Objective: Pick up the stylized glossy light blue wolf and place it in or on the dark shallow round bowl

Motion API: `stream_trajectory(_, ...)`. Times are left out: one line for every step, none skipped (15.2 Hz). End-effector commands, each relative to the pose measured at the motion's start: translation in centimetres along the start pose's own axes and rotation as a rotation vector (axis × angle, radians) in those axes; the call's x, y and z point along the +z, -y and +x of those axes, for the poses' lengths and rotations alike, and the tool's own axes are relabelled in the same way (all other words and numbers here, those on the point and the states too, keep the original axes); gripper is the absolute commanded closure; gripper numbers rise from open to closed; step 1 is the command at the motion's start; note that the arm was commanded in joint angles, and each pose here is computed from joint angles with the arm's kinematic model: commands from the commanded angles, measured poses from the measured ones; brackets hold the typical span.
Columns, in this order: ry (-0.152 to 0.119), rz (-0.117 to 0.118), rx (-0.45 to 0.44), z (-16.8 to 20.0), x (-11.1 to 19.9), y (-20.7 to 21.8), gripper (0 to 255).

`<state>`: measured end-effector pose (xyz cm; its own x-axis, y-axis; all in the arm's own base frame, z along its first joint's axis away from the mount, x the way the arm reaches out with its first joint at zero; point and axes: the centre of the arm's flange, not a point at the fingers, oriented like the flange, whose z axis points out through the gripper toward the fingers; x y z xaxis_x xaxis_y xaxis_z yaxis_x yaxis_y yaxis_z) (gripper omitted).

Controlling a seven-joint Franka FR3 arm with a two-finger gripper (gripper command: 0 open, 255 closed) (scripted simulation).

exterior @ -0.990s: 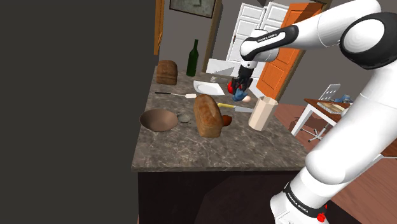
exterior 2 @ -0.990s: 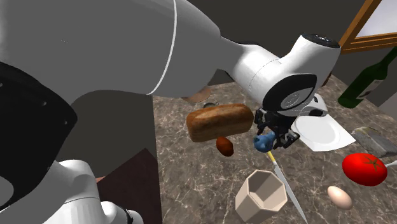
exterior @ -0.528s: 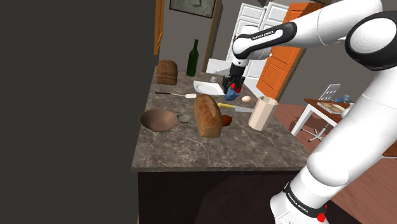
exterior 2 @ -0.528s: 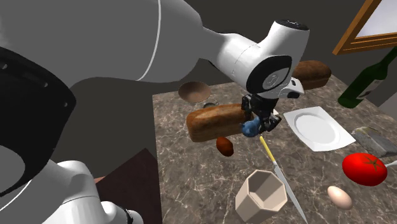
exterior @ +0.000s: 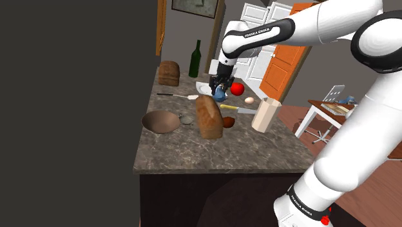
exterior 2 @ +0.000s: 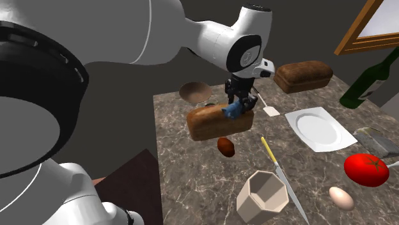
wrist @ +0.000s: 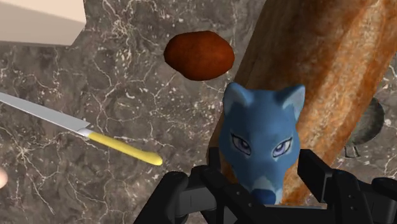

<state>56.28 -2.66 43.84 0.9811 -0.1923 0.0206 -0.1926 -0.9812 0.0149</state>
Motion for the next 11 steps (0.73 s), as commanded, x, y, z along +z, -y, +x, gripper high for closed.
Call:
stream_trajectory(0.004, 0.0, 0.0, -0.1, 0.0, 2.8, 255)
stream_trajectory(0.004, 0.0, 0.0, -0.1, 0.0, 4.1, 255)
stream_trajectory(0.004, 0.0, 0.0, -0.1, -0.1, 5.4, 255)
stream_trajectory(0.004, 0.0, 0.0, -0.1, -0.1, 6.7, 255)
stream_trajectory(0.004, 0.0, 0.0, -0.1, -0.2, 8.0, 255)
stream_trajectory(0.004, 0.0, 0.0, 0.0, -0.2, 9.4, 255)
stream_trajectory(0.004, 0.0, 0.0, 0.0, -0.3, 10.7, 255)
stream_trajectory(0.004, 0.0, 0.0, 0.0, -0.3, 12.0, 255)
stream_trajectory(0.004, 0.0, 0.0, 0.0, -0.4, 13.3, 255)
stream_trajectory(0.004, 0.0, 0.0, 0.0, -0.4, 14.6, 255)
stream_trajectory(0.004, 0.0, 0.0, 0.0, -0.5, 16.0, 255)
